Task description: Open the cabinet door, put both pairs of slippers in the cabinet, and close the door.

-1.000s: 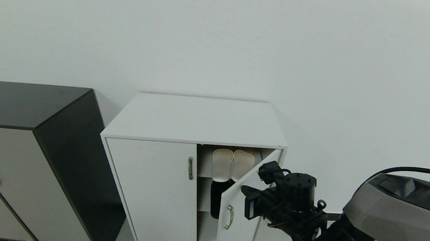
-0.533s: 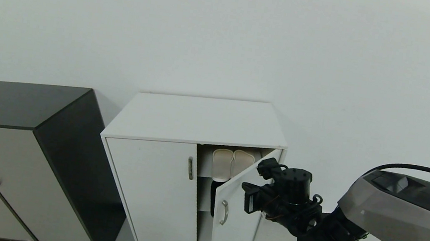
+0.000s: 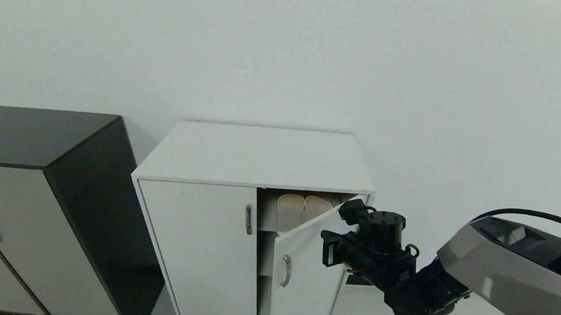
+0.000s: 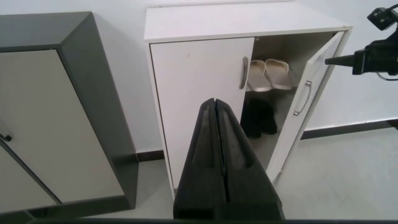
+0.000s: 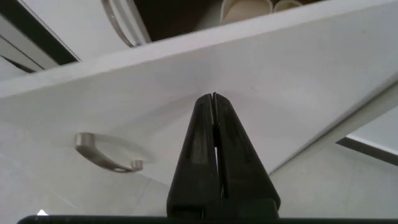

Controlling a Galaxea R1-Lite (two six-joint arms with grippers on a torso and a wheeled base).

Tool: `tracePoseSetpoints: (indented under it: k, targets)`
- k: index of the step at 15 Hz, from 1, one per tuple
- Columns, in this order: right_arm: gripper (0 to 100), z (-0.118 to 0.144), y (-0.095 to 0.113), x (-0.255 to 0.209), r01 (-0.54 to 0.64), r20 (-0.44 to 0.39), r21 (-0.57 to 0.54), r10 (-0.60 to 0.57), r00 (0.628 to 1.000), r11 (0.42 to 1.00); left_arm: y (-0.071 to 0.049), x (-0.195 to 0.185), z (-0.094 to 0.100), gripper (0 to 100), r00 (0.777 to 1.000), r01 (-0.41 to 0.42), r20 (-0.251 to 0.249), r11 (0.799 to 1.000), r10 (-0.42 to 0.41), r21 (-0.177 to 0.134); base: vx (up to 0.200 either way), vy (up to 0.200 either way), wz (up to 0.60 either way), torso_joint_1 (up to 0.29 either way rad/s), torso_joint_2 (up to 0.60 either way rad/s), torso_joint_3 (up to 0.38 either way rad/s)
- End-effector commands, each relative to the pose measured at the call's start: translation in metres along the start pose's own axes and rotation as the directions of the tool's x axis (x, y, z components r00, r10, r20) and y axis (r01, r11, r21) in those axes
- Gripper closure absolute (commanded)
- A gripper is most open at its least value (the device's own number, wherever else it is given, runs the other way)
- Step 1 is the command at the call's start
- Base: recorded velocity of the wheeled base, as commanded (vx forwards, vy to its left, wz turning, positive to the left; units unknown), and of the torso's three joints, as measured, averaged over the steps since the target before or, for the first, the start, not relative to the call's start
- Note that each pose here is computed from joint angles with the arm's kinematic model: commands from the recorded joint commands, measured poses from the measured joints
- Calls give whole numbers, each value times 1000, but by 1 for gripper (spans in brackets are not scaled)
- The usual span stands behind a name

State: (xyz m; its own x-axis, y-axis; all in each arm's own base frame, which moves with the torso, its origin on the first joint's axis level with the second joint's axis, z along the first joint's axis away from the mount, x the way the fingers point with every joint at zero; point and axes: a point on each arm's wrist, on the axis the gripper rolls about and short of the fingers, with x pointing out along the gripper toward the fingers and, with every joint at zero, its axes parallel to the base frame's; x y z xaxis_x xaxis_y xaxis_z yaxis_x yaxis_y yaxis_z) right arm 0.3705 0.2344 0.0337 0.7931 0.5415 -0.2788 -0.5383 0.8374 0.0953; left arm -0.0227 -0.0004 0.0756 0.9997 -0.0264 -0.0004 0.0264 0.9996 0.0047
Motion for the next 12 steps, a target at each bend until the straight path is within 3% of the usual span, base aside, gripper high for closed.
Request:
tracePoseSetpoints:
  k: [1, 12]
  targets:
    - [100, 2, -3, 3, 8, 6, 2, -8, 1000, 1000, 0, 0, 0, 100, 1000, 0, 0, 1000, 0, 0, 0, 0, 0, 0, 0, 0]
    - [100, 19, -4, 33, 43, 4, 0, -43, 999, 999, 0, 0, 0, 100, 1000, 0, 0, 1000, 0, -2, 0, 0, 0, 0, 0, 0]
